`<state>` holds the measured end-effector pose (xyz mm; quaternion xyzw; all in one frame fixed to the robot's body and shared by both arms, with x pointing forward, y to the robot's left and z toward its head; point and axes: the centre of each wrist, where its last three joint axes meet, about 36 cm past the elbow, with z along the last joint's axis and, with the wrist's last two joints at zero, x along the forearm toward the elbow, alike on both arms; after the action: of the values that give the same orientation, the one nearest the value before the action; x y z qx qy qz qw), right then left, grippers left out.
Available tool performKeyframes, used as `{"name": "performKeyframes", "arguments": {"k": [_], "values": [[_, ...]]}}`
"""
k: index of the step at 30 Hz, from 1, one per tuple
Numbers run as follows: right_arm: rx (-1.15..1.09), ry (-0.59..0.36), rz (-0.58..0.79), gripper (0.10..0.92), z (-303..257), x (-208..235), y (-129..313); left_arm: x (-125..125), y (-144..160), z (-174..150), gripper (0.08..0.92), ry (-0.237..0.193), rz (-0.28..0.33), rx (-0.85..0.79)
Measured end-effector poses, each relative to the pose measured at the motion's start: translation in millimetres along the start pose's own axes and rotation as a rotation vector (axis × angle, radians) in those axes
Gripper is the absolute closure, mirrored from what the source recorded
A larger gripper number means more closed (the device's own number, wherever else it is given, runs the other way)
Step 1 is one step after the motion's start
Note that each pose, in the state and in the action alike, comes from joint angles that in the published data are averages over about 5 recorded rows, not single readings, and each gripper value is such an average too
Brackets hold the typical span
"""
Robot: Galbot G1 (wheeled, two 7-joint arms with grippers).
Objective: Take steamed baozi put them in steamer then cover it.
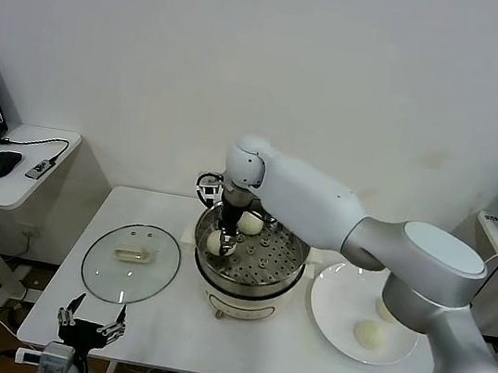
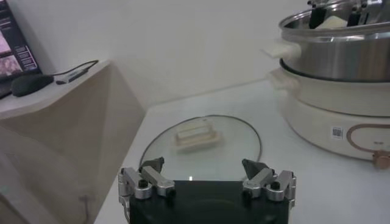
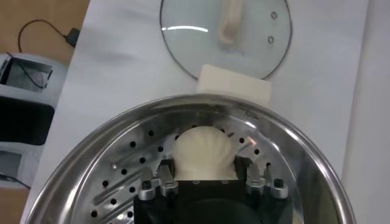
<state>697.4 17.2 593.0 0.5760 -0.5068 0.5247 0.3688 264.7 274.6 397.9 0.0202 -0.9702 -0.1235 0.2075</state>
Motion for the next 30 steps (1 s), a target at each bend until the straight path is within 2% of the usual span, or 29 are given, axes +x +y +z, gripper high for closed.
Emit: {"name": "performKeyframes", "arguments": {"k": [4,9,12,21,30], "values": [[-0.009,-0.005,0.007,0.373,2.6,0.1,-0.7,-0.1,-0.5,0.6,0.177,0.002,0.0,0.0],[-0.024,-0.022,0.011,0.245,7.8,6.4,-0.9,1.6,-1.1,0.5,0.177,0.003,0.003,-0.002],[-0.031,-0.035,0.018,0.209,12.8,15.8,-1.2,2.0,-2.5,0.3,0.177,0.004,0.004,-0.003],[-0.038,-0.072,0.058,0.199,54.0,70.6,5.6,7.5,-2.7,0.1,0.177,0.007,0.004,-0.016],[-0.049,-0.086,0.134,0.2,144.9,156.8,39.1,16.0,-5.0,-6.9,0.177,-0.006,0.005,-0.004]]}}
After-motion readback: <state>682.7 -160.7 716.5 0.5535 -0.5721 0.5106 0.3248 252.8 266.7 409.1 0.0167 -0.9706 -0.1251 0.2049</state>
